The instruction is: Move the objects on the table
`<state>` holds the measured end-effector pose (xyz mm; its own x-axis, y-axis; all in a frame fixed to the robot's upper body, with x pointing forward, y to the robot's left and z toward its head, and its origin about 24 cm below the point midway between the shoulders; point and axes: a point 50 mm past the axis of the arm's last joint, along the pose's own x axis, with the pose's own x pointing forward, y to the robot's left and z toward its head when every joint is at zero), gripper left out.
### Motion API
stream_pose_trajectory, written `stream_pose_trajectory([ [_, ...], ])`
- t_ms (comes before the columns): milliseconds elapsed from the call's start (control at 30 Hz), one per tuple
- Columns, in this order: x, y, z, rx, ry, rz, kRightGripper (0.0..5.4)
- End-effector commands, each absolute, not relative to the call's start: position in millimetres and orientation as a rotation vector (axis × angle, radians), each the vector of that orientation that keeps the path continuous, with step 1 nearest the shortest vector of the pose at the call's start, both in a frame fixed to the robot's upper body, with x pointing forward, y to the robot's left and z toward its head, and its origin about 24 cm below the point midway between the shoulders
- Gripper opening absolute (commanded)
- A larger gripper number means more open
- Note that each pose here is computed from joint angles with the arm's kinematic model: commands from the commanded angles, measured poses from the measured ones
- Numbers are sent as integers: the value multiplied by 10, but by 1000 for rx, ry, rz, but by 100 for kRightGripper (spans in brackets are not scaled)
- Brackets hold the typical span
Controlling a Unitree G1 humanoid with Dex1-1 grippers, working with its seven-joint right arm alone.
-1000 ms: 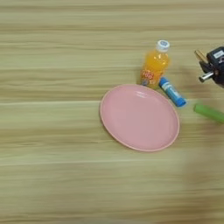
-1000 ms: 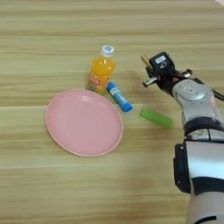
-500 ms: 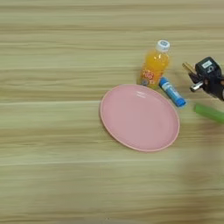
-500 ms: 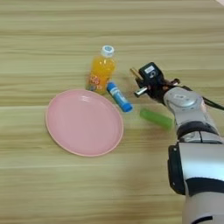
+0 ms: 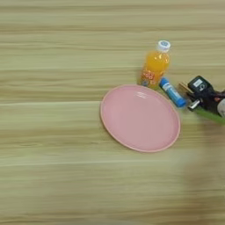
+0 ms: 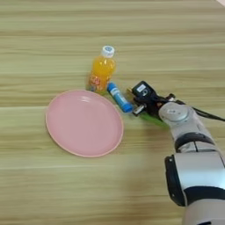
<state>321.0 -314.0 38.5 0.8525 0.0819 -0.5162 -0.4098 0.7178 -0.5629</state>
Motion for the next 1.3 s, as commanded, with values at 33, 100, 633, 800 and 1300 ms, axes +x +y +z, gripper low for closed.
stream_pose_trajectory([
  [33, 3353, -3160, 660, -769, 404, 256, 88],
  [100, 3350, -3158, 651, -770, 408, 259, 88],
  [633, 3357, -3169, 670, -781, 408, 251, 199],
  [800, 3387, -3174, 735, -784, 378, 234, 240],
  [1300, 3526, -3196, 1206, -756, 136, 147, 380],
])
